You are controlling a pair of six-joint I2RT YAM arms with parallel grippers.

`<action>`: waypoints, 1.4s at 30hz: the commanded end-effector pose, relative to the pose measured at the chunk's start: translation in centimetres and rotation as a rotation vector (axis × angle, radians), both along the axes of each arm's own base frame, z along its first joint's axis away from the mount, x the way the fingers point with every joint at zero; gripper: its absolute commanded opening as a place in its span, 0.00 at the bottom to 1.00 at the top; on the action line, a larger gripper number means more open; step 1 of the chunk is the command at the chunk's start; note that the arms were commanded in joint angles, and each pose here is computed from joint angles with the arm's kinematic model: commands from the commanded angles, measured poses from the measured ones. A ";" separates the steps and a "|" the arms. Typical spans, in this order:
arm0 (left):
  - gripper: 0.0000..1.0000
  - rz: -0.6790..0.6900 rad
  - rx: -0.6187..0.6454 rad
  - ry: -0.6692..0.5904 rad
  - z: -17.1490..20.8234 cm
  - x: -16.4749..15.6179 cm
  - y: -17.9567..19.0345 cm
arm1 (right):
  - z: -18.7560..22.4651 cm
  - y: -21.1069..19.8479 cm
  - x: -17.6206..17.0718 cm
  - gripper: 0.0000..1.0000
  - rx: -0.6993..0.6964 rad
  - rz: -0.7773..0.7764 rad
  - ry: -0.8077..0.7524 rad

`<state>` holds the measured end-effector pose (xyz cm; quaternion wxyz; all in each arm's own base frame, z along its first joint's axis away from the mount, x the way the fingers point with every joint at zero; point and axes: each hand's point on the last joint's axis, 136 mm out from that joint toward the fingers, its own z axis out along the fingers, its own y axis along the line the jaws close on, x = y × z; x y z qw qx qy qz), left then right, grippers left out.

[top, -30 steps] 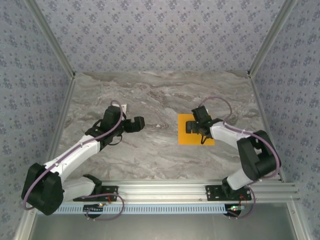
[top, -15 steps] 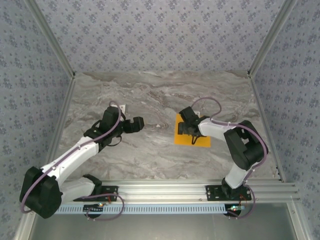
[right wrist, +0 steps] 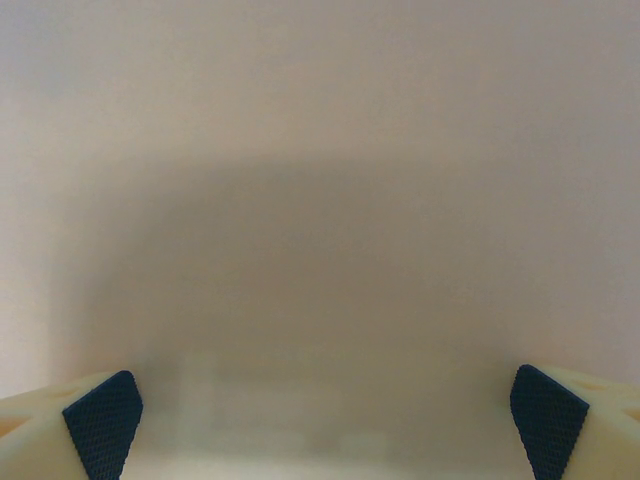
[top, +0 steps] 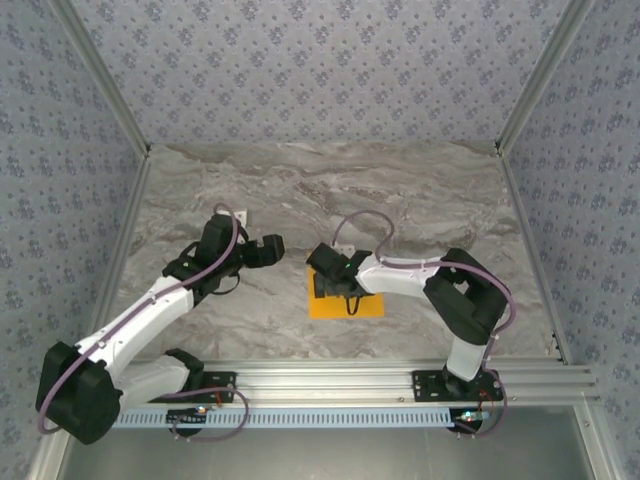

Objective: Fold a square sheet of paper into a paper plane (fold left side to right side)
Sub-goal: Move the square sheet of paper to the center of the table, then pick up the square sheet of paper from the center of the table.

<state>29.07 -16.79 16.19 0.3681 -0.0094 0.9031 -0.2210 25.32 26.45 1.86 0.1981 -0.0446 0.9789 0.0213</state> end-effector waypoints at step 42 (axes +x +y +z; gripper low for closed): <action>0.92 -0.186 -0.286 0.581 -12.1 -8.8 -14.0 | -0.4 -6.1 4.4 1.00 0.061 -0.052 0.115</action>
